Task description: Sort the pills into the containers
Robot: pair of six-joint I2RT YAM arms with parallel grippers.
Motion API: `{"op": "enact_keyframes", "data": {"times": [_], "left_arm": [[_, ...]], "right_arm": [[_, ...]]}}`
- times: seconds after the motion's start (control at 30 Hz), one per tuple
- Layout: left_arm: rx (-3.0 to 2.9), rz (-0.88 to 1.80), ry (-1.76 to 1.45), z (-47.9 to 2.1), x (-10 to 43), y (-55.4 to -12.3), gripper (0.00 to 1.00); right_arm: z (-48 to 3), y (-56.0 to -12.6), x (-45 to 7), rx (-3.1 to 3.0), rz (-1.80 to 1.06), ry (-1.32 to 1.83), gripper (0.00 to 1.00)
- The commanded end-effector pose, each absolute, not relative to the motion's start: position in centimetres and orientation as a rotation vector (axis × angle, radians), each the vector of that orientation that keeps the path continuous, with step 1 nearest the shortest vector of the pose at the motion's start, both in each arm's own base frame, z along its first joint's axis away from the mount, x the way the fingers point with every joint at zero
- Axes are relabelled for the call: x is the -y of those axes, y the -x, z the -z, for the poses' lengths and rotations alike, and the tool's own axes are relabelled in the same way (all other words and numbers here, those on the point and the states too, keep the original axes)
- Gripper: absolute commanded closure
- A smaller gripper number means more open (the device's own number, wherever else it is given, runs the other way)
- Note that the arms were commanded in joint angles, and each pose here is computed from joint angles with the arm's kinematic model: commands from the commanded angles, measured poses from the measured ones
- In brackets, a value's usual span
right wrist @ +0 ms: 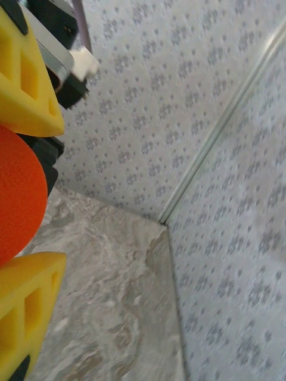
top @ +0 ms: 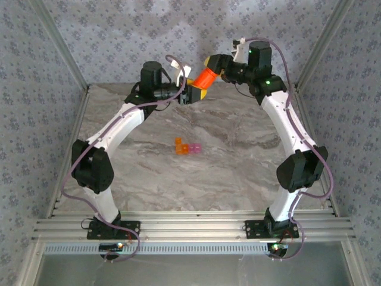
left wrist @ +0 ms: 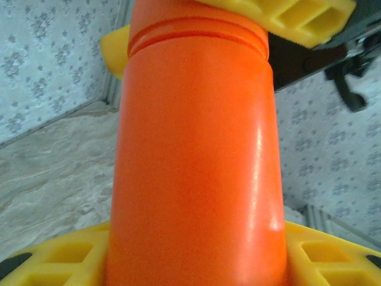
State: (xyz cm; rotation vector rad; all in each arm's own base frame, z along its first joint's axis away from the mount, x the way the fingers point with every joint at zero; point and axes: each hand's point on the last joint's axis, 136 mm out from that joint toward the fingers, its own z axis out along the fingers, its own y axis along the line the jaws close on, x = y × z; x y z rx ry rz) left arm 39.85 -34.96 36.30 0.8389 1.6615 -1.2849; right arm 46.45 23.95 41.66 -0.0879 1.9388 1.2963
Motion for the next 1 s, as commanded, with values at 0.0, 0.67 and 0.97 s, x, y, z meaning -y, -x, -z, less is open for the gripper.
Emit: {"op": "enact_keyframes", "data": {"times": [0.0, 0.67, 0.97], "left_arm": [[-1.486, 1.417, -0.847, -41.1, 34.3, -38.6, 1.0], [-1.551, 1.274, -0.823, -39.5, 33.7, -39.9, 1.0], [-1.615, 1.101, -0.863, -37.8, 33.5, -40.4, 1.0]], "right_arm": [[-44.4, -45.9, -23.9, -1.775, -1.254, 0.318, 0.59], [-46.9, -46.2, -21.0, -1.851, -1.156, 0.007, 0.08], [-42.0, -46.2, -18.4, -1.964, -1.105, -0.384, 0.08]]}}
